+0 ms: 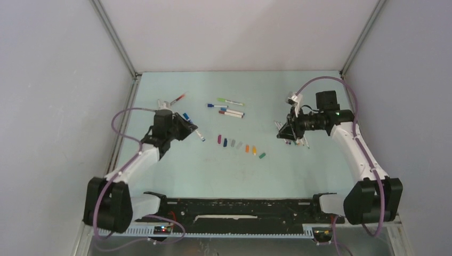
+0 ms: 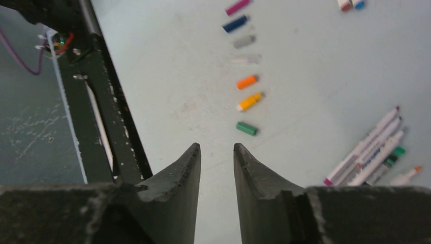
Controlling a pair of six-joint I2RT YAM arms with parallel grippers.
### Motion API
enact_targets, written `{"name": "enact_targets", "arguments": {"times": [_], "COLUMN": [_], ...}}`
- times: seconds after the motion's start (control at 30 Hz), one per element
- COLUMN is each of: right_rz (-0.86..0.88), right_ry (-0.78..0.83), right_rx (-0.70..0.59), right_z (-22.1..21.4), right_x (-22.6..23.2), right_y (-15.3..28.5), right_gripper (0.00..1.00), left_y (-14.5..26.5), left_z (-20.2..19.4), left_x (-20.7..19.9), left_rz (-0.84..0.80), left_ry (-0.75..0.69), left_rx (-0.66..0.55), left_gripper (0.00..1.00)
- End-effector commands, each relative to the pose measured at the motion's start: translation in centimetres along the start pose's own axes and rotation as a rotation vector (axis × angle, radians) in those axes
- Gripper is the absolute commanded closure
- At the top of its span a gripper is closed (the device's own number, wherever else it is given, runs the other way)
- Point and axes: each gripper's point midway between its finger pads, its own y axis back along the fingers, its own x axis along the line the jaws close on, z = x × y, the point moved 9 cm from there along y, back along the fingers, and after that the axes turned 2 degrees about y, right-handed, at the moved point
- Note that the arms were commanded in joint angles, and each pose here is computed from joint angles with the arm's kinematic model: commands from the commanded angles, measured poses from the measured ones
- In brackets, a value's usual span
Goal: Open the pen caps
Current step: Pick up the pen from the center of the board.
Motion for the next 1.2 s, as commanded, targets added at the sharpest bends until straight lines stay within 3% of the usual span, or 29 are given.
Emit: {"name": "enact_targets", "arguments": {"times": [0.0,0.1,0.37,0.73,1.17], "right_rz": [0.114,0.261,0.373,0.475,0.477], "right_ry": [0.09,0.05,-0.023,-0.081,-0.218], "right_rx": [-0.164,-0.285,-0.304,-0.243,-0.168], "right_z": [1.4,1.1,0.0,-0.3,0.0], "right_x": [2.2,3.1,3.0,3.9,4.0], "right_y": [0.6,0.5,-0.8,-3.0,-4.8], "right_gripper": [0.63,0.48,0.4,0.32,0.37], "left_y": [2.4,4.3,7.4,7.1,6.1], "left_z": [-1.2,-2.9,-7.5,-11.4,-14.3], "left_x": [-3.2,-5.1,-10.4,-15.6,-18.2], "left_rz": [-0.353,-0.518,-0.859,-0.94,-0.946], "left_ry": [-0.098,-0.149,-0.163,-0.233,-0.299], "left_rx": [-0.11,-0.135,-0.096,-0.031,0.009], "left_gripper": [1.0,1.0,1.0,1.0,1.0]}}
